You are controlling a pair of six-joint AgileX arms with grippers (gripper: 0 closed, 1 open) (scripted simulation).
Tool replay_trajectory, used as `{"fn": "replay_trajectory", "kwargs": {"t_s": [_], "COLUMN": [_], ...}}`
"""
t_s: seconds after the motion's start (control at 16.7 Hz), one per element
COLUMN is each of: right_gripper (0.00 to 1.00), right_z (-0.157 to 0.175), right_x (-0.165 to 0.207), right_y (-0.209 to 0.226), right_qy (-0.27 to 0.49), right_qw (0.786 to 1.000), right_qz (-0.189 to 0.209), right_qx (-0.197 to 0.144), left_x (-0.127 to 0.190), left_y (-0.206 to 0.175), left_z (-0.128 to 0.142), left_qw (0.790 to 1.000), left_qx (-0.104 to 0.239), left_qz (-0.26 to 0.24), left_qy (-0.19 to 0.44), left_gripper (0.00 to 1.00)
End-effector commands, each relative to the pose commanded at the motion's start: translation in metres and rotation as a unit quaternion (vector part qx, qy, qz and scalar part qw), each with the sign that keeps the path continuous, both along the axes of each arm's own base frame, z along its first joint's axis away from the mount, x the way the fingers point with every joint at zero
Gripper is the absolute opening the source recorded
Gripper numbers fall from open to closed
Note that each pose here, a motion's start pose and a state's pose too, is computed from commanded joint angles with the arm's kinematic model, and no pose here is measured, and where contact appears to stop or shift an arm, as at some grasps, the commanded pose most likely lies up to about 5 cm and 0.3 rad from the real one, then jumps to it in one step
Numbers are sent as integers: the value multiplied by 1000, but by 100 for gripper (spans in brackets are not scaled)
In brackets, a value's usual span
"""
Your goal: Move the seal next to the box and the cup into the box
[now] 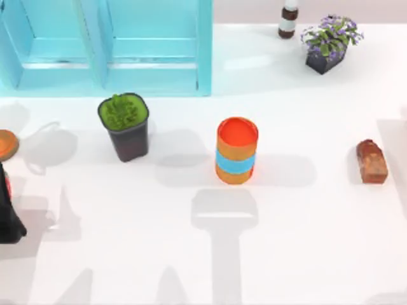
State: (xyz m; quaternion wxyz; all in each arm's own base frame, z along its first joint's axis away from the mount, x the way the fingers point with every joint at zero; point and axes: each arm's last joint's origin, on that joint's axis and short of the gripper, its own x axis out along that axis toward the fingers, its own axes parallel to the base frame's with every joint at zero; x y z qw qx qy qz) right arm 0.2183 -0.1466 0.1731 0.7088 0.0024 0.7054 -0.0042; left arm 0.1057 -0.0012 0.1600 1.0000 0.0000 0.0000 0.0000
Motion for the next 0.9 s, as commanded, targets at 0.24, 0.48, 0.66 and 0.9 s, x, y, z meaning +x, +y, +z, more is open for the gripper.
{"fn": "replay_trajectory", "kwargs": {"t_s": [0.24, 0.48, 0.66, 0.9], "right_gripper": [0, 23, 45, 75], "right_z": [-6, -6, -6, -6], "right_x": [-1, -1, -1, -1], "right_y": [0, 0, 0, 0], "right_qy": [1, 1, 1, 1], "right_qw": [1000, 1000, 1000, 1000], "right_qz": [0, 0, 0, 0], "right_qx": [1, 1, 1, 1], "left_x": [0, 0, 0, 0], "left_y": [0, 0, 0, 0], "left_z": [0, 0, 0, 0], "left_qw": [1000, 1000, 1000, 1000], "left_qx": [0, 0, 0, 0], "left_qz": [0, 0, 0, 0], "left_qy": [0, 0, 0, 0], "left_gripper": [100, 100, 100, 100]}}
